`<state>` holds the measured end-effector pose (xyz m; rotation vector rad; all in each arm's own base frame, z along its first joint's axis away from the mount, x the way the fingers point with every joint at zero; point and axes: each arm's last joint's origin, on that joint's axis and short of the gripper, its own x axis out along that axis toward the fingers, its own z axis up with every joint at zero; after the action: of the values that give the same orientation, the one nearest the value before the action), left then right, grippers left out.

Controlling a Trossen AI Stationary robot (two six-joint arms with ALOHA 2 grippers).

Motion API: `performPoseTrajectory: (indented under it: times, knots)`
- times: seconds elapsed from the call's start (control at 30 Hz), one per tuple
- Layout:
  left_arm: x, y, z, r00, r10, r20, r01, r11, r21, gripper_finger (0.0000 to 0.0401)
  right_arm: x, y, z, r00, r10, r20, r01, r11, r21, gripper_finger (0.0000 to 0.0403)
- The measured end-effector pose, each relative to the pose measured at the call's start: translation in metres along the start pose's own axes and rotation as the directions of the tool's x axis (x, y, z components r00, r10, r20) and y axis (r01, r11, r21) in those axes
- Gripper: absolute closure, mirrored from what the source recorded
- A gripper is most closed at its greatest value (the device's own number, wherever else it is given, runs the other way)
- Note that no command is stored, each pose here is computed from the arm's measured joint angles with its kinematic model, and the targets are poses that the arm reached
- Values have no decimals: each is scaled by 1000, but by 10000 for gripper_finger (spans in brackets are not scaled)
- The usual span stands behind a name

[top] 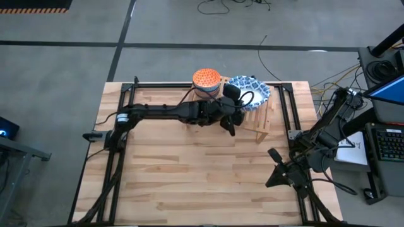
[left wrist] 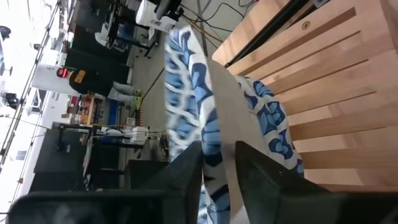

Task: Place and stack bowls onto a shelf
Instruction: Stack the white pattern bowl on top of the other white pattern bowl, then return to Home Position

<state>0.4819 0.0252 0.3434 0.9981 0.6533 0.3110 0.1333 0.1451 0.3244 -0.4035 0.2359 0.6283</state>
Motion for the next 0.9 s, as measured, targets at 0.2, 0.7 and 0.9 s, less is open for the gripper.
performPoseTrajectory:
  times: [0.2,0.7,0.9]
  knots:
    - [0,0,0,1000,3,-7,-4,1000,-30,291,0,0,0,1000,0,-2,0,1000,0,394]
    - [-56,-10,18,991,-136,-8,131,969,-211,242,0,-19,-5,867,-491,-82,496,867,56,394]
    - [-111,-5,15,962,-272,-12,252,907,-336,249,7,-50,-19,807,-578,-125,590,798,122,394]
